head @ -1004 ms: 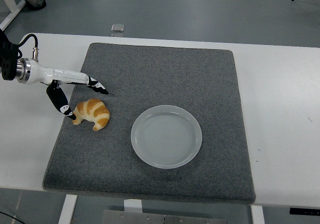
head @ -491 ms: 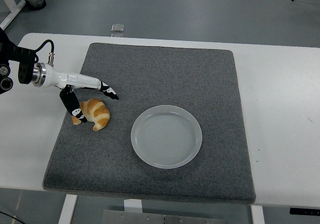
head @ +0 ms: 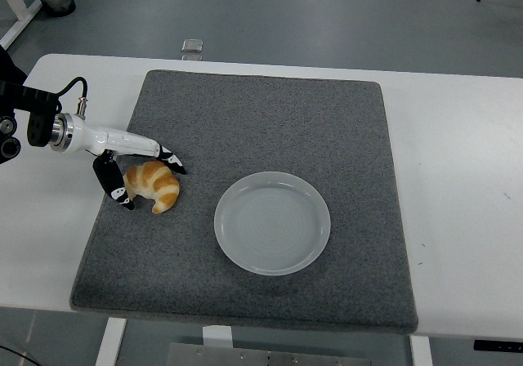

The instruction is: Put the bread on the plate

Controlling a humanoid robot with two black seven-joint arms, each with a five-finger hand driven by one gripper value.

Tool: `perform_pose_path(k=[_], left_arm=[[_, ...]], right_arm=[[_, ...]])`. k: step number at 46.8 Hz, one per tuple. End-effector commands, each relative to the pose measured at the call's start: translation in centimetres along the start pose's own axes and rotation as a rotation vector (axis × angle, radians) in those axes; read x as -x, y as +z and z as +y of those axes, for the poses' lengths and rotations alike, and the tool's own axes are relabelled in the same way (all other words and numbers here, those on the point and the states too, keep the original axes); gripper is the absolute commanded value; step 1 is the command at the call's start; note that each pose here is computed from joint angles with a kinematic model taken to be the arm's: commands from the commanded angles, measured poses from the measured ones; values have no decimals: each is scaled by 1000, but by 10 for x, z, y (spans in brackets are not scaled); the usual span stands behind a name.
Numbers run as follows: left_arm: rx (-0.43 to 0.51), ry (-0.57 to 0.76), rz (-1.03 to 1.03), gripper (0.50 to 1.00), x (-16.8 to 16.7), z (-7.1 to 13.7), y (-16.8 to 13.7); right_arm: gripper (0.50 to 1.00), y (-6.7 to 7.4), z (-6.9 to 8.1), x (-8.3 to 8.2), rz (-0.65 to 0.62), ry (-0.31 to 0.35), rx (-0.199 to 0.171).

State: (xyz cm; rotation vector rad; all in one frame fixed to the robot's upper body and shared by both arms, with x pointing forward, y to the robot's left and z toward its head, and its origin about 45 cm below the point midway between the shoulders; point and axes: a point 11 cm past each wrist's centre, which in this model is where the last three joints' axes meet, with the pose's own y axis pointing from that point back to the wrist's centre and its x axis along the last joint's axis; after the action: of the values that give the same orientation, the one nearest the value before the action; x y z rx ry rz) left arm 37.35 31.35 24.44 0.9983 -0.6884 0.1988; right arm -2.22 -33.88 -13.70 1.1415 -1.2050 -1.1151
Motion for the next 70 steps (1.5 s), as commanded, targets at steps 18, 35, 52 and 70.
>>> perform_pose_path(k=[18, 35, 52, 70], left_arm=[[2, 5, -37, 874, -1, -8, 4], [-11, 1, -51, 816, -2, -11, 1], [-14, 16, -56, 639, -5, -16, -1], [-1, 79, -73, 500, -21, -19, 5]], right_arm=[[952, 0, 0, 0, 0, 0, 0], [952, -1, 0, 0, 0, 0, -3], [954, 0, 0, 0, 0, 0, -1], [952, -1, 0, 0, 0, 0, -1]])
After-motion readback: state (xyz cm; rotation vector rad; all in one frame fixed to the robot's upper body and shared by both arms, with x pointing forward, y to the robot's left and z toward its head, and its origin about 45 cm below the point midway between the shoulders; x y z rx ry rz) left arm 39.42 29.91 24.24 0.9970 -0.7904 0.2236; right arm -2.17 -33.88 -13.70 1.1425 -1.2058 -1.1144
